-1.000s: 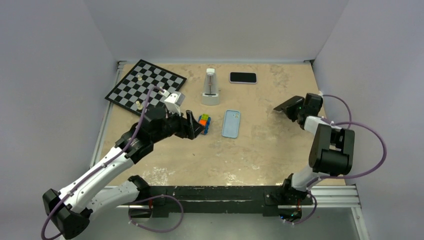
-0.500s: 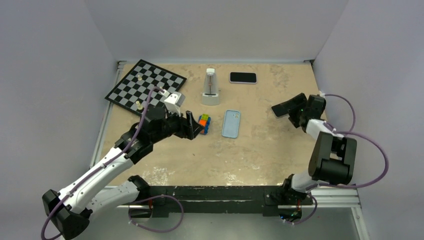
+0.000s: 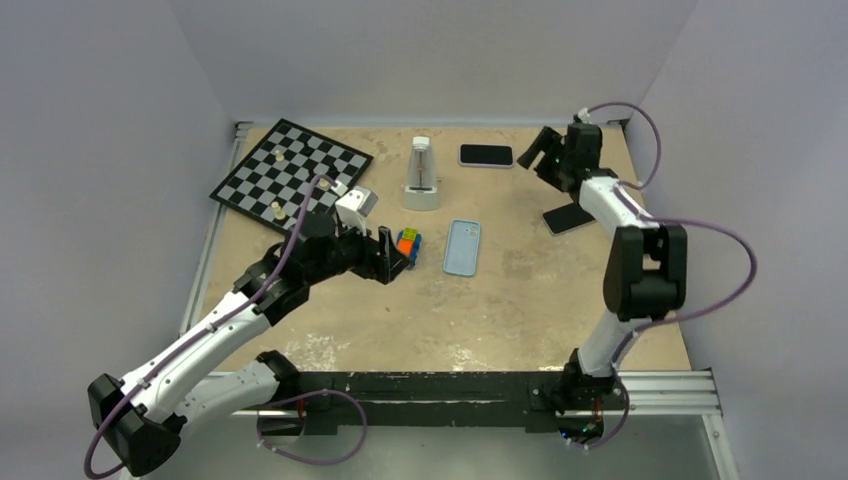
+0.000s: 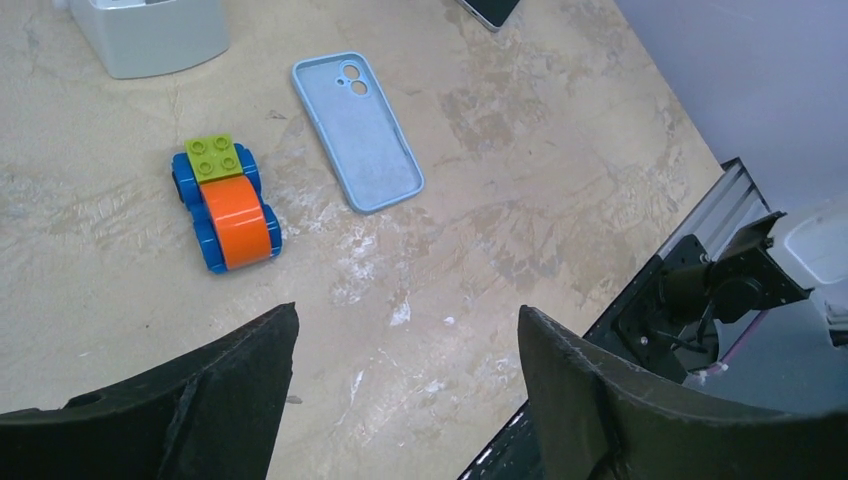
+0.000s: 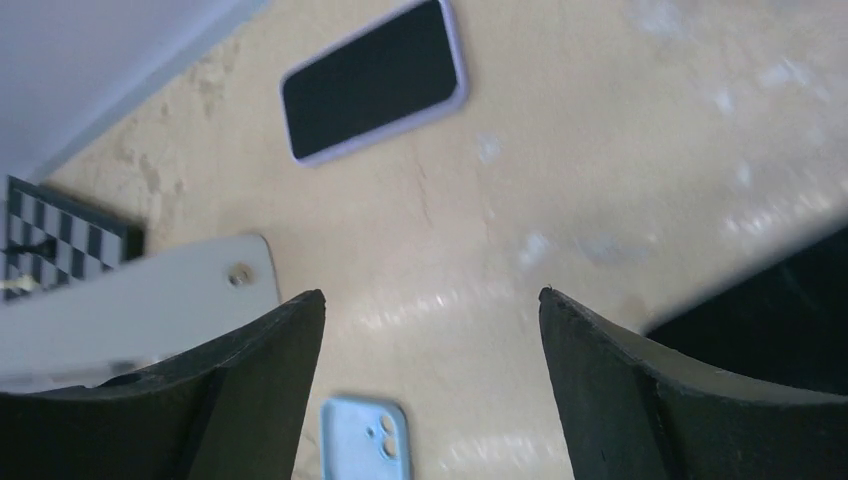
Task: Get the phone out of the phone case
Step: Pick up the phone at the center of the board.
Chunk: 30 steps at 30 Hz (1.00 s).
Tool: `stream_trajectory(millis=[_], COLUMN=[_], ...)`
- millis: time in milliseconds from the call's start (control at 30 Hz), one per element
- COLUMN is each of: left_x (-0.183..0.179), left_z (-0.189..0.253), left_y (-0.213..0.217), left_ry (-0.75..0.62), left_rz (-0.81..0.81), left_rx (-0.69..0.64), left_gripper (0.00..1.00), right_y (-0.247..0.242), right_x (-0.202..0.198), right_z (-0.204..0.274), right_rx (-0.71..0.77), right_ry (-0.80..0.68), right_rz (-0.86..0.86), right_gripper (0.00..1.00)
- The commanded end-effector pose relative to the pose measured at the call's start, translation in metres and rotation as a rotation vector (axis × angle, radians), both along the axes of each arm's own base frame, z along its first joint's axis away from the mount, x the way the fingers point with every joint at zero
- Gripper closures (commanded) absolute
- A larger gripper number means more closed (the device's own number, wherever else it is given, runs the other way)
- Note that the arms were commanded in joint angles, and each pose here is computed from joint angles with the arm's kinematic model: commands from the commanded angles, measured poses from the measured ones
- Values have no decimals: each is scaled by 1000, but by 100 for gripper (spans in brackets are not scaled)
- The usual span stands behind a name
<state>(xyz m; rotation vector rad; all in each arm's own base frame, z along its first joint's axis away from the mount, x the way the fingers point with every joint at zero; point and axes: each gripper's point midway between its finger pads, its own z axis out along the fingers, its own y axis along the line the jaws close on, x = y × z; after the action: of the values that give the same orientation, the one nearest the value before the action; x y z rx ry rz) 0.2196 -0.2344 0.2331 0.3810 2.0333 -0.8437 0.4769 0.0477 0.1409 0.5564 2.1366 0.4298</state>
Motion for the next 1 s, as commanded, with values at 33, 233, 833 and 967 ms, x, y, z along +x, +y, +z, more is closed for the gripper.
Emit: stream_trajectory(millis=[33,233,833,967], left_x=[-1,12,19,12], left_z=[18,39,36,43], left_y=[-1,-16,-16,-15], left_ry=[-133,-218,-237,-247], left_rz=[-76,-149,-139,-145], left_rx=[13,58,68,43], left_gripper=[15,15,16,16], right_y=[27,48,69,86], right_x=[111,197,220,201], right_z=[24,28,-47,-55], right_rx=[105,302,373,406], right_ry=[-154,-304,-93,-1], right_rz=[65,59,-26,78], right_gripper=[17,33,39,38])
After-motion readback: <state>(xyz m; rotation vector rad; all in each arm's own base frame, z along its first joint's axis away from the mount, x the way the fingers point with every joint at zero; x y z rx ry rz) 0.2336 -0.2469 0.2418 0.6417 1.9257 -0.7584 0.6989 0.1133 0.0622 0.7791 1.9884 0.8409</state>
